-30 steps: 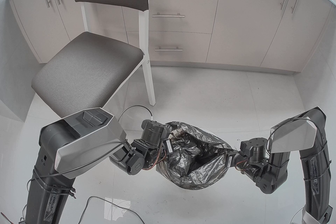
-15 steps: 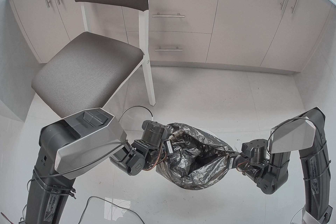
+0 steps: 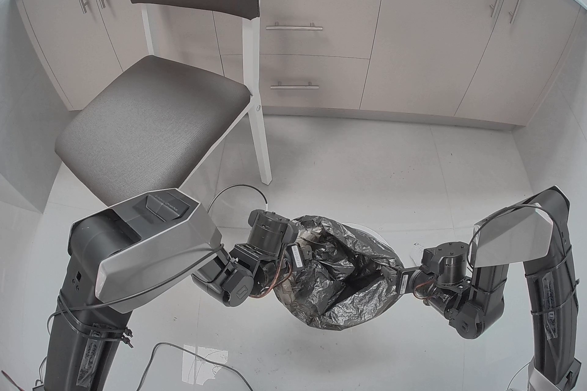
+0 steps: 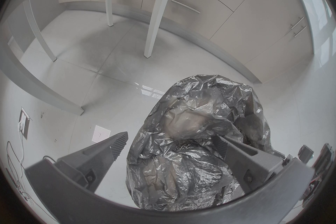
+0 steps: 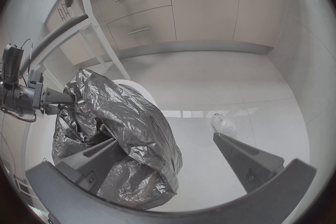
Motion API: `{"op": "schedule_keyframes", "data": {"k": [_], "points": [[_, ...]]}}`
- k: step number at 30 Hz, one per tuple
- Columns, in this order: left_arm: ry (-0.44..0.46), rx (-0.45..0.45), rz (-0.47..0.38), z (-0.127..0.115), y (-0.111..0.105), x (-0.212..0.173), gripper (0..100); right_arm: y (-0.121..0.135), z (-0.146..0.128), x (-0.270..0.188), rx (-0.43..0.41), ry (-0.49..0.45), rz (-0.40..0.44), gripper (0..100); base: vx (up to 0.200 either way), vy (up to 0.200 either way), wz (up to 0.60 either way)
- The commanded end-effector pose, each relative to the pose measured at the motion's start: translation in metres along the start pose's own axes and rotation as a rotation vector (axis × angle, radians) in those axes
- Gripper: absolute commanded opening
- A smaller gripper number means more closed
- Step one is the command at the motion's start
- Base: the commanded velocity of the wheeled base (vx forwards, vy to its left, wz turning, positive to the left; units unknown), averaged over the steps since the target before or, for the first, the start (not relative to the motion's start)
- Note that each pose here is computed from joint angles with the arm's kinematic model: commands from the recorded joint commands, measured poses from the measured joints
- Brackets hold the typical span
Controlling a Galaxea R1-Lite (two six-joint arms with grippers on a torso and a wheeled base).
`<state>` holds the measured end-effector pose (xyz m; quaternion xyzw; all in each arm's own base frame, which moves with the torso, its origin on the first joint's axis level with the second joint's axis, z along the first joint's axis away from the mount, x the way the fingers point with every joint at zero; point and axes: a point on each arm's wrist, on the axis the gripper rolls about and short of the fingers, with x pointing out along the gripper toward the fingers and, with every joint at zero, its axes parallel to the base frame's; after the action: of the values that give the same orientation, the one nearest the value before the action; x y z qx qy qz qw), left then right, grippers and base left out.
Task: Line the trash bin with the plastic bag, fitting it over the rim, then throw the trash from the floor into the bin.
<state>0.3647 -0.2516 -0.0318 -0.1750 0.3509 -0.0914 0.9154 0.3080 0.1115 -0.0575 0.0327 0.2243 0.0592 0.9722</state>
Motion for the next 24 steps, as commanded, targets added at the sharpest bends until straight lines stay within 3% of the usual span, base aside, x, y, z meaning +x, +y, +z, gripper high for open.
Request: {"op": "schedule_keyframes", "data": {"k": [1,11,17,24], "points": [[-0.002,-0.001,-0.001,0.000,0.000,0.000,100,0.001,0.008,-0.003,0.006,-0.034,0.008,100,0.000,0.000,0.00],[-0.004,-0.003,0.003,0.001,0.000,0.000,100,0.010,0.026,-0.024,0.000,-0.072,0.041,100,0.000,0.000,0.00],[-0.007,0.001,0.011,0.000,0.000,0.001,100,0.010,0.006,-0.008,-0.010,-0.026,0.024,100,0.000,0.000,0.00],[-0.001,0.004,0.019,-0.001,0.001,0.002,100,0.015,0.006,-0.002,-0.010,-0.046,0.016,100,0.000,0.000,0.00]]}}
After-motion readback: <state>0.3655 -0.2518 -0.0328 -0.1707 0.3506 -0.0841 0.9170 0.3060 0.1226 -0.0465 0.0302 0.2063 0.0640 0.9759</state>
